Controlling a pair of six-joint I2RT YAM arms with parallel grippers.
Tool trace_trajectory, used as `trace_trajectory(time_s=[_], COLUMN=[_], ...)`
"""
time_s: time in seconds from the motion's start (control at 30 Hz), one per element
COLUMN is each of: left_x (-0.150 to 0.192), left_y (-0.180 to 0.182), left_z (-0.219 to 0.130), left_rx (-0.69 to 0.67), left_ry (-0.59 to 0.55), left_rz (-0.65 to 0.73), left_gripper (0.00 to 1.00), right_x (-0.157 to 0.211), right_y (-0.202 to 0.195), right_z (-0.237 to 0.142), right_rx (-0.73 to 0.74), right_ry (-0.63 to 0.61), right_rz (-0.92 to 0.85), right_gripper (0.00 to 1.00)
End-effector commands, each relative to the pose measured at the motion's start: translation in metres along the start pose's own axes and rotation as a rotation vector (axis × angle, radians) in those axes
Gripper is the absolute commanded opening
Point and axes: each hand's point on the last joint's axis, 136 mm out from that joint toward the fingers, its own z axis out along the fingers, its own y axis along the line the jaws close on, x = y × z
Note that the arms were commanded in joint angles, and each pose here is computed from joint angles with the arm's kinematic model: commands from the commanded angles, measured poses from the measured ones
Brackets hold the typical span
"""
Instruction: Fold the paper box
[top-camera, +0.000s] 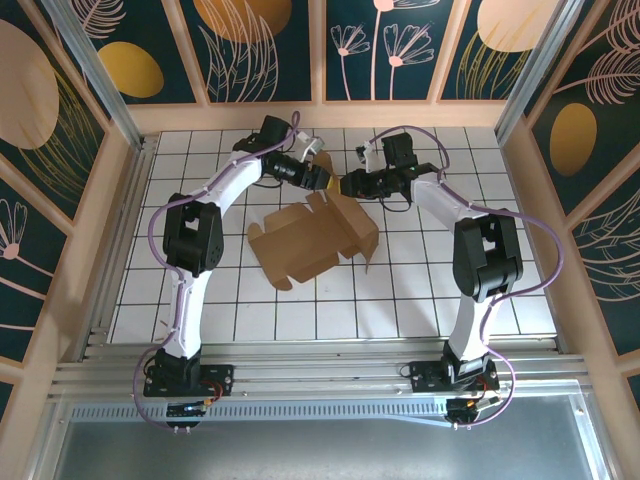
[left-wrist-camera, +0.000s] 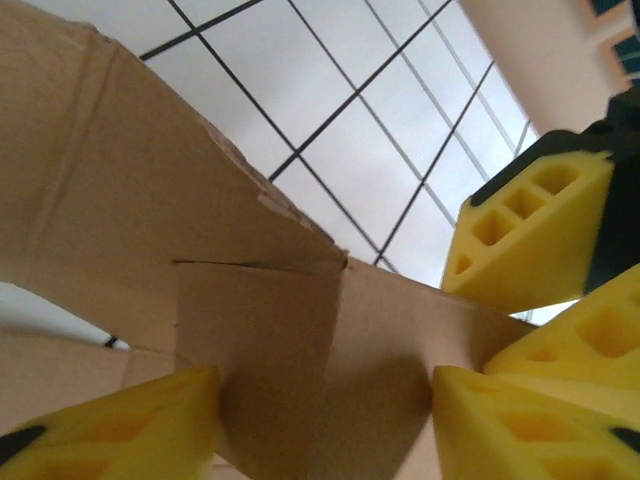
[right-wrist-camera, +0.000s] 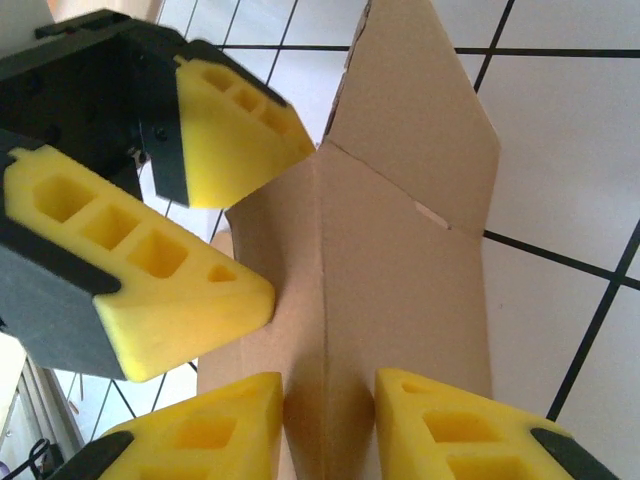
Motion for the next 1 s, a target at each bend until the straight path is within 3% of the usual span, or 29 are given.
trace_trajectory(time_s=[0.0,0.13,0.17,0.27,0.37,0.43,0.67,0.8,0.9,0.97], left_x=[-0.003,-0.001,0.000,0.002,-0.004,-0.012,-0.039,-0.028,-0.006,0.017], left_y=[-0.035,-0.030,-0.027,-0.020,-0.014,-0.011,-0.020,-0.003,0.033,0.063], left_z=[-0.003,-0.002,-0.001,0.001,-0.005,-0.013,-0.073,-0.114,-0.123,-0.109], left_rx=[0.120,0.097,0.086,0.056,-0.021,-0.089,-0.355,-0.560,-0.623,-0.654], left_ry=[-0.020,-0.005,0.000,0.003,-0.019,-0.048,-0.272,-0.360,-0.311,-0.209], left_rz=[0.011,0.009,0.004,-0.001,0.019,0.044,0.170,0.150,0.051,0.016], left_gripper=[0.49,0.32,0.33,0.52,0.54,0.63,0.67,0.67,0.68,0.67], right_x=[-0.001,-0.003,-0.003,-0.002,-0.002,-0.002,0.000,0.001,0.000,-0.001], right_y=[-0.004,-0.004,-0.003,-0.003,-0.003,-0.002,-0.003,-0.005,-0.005,-0.004], right_z=[0.005,0.005,0.004,0.004,0.003,0.002,0.002,0.003,0.003,0.003], right_rx=[0.006,0.002,0.003,0.005,0.006,0.007,0.011,0.015,0.014,0.012], right_ry=[-0.004,-0.003,-0.003,-0.001,0.000,-0.001,0.002,0.006,0.005,0.001], right_rz=[0.000,0.001,-0.001,-0.001,-0.002,-0.004,-0.003,-0.002,-0.004,-0.006], right_gripper=[0.30,0.30,0.30,0.30,0.30,0.30,0.30,0.30,0.30,0.30])
